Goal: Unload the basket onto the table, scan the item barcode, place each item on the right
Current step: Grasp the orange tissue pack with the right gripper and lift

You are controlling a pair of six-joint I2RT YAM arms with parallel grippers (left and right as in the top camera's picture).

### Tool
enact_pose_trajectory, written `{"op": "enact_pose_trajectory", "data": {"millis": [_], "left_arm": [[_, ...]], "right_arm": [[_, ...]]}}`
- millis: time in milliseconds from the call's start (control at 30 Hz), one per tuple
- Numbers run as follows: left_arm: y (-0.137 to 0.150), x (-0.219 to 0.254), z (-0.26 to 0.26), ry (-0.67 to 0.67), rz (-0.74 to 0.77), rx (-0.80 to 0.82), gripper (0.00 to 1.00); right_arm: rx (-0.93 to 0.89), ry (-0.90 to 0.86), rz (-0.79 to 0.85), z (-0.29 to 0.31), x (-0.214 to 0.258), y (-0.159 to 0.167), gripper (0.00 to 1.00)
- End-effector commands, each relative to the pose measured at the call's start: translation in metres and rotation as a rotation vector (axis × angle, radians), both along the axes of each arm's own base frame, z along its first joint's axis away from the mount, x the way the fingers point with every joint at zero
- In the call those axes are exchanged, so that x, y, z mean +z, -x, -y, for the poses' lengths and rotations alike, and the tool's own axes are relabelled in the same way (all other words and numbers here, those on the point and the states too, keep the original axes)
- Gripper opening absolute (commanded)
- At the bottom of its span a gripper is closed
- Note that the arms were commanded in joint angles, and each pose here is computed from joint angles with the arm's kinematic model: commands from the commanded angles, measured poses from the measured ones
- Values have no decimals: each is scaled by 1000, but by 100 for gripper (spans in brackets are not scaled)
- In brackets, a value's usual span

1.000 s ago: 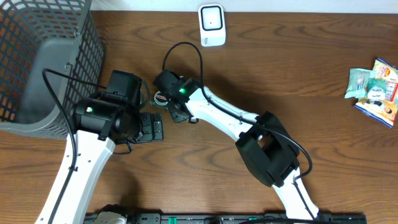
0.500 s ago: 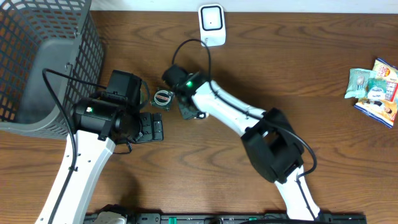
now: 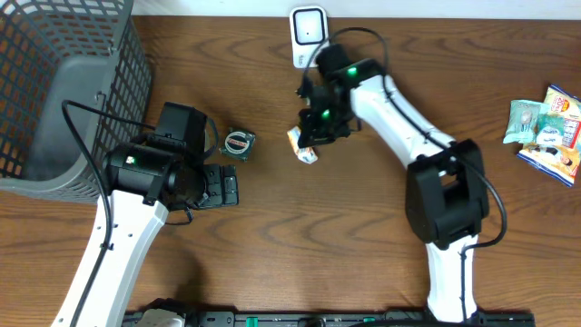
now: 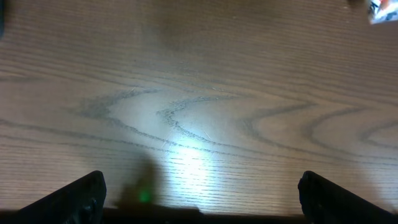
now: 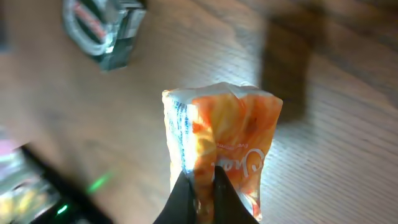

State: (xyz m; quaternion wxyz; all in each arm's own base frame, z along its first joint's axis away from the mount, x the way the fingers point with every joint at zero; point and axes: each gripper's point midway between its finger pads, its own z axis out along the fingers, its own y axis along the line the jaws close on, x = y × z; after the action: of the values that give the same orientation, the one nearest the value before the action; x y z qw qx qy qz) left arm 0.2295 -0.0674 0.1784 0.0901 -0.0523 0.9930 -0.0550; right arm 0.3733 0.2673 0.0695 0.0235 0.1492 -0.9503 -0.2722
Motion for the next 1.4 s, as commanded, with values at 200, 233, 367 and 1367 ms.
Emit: {"op": "enact_pose_trajectory", "data": {"millis": [200,233,367,1367], "left_arm": [[0,0,1,9,-6,11,98],[0,0,1,9,-6,11,98],[0,0,1,9,-6,11,98],[0,0,1,9,-6,11,98]], "right_arm": [[6,-403,-137,4,-6,23,1],[-16,-372,-135,14,-16,21,1],[-102,-149,-136,63,-47,15,14],[83,198,109,39,-8,15,99]]}}
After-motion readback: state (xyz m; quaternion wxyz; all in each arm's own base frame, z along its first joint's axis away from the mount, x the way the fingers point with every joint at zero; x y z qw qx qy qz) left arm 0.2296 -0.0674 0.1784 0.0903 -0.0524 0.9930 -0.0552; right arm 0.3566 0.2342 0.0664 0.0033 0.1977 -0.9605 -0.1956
